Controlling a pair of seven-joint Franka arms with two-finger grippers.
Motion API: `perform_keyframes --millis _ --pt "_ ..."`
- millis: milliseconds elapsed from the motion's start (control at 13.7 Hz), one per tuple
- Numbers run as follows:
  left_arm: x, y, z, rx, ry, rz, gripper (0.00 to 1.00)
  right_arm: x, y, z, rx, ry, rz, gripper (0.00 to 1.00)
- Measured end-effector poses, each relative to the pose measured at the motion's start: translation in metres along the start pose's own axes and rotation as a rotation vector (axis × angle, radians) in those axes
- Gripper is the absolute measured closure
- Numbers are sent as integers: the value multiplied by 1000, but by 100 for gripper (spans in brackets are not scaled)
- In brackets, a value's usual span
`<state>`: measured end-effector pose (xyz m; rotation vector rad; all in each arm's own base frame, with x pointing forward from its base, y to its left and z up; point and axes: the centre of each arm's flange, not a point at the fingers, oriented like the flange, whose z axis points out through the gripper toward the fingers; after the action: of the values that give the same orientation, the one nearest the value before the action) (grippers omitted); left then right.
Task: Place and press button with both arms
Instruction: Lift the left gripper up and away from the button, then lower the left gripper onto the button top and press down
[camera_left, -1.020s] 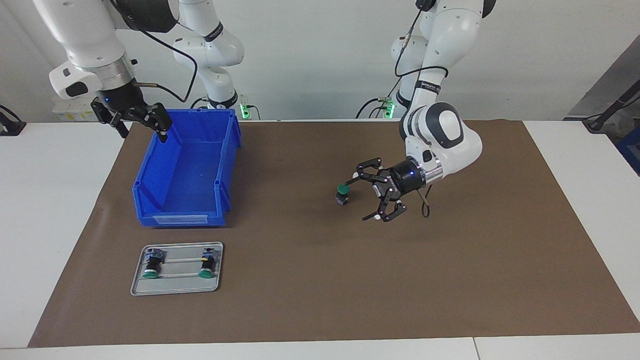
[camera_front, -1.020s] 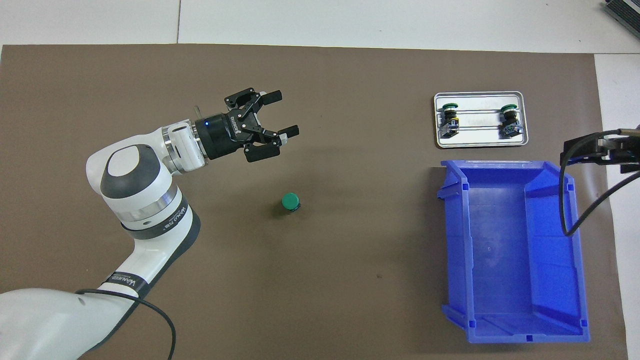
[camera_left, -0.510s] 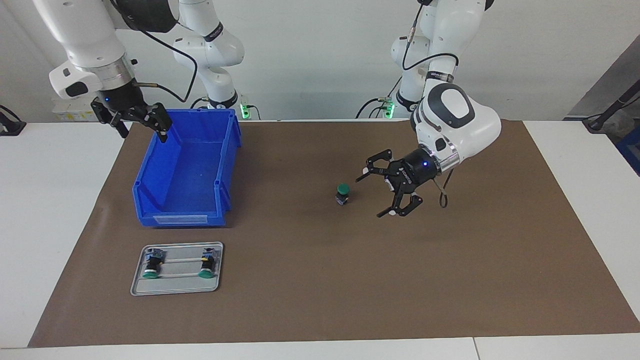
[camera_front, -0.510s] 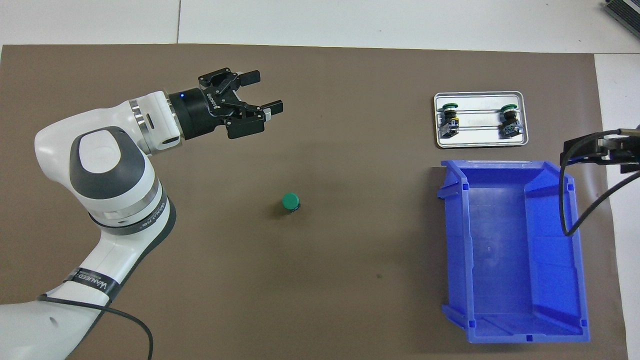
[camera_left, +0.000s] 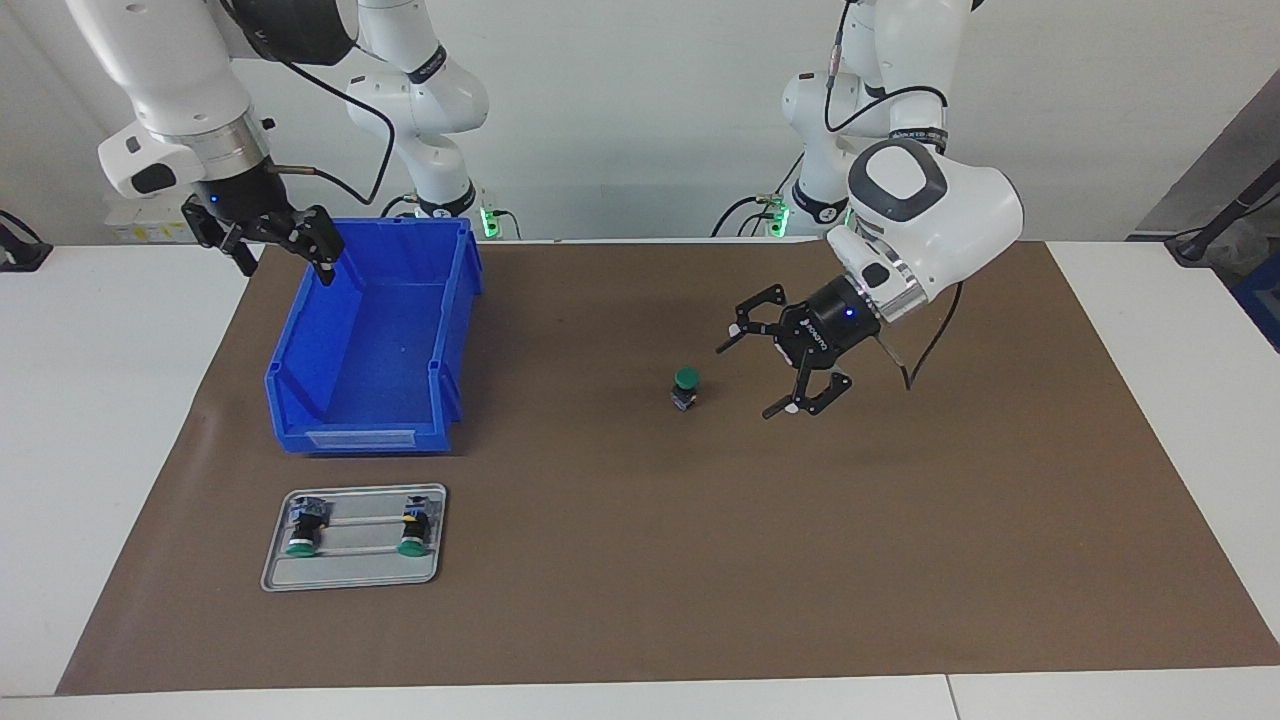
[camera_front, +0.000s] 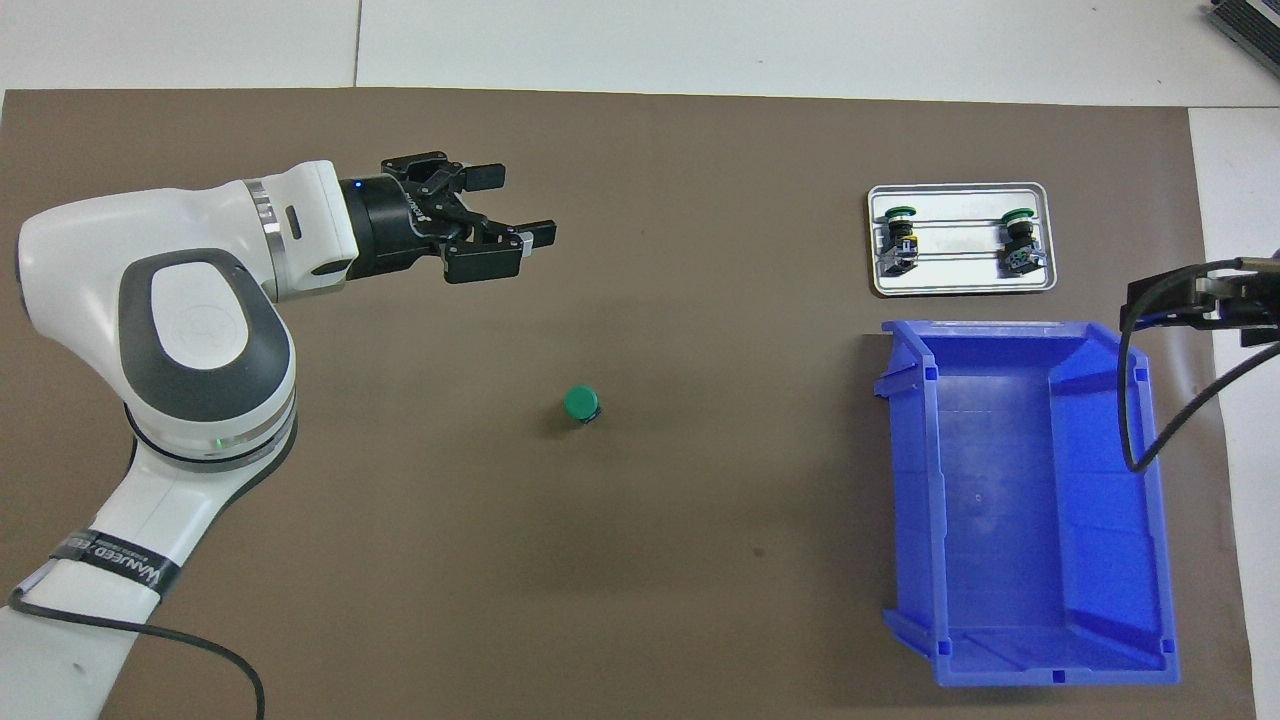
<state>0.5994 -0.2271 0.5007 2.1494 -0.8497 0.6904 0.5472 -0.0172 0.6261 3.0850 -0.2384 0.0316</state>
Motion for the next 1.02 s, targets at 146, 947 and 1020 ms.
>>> perform_keyframes --millis 146,947,1020 --pt "7 6 -7 41 -122 -32 0 0 0 0 0 0 0 0" --pt "-25 64 13 269 -570 -336 0 0 0 0 0 0 0 0" --pt "-29 76 22 271 -579 -343 0 0 0 0 0 0 0 0"
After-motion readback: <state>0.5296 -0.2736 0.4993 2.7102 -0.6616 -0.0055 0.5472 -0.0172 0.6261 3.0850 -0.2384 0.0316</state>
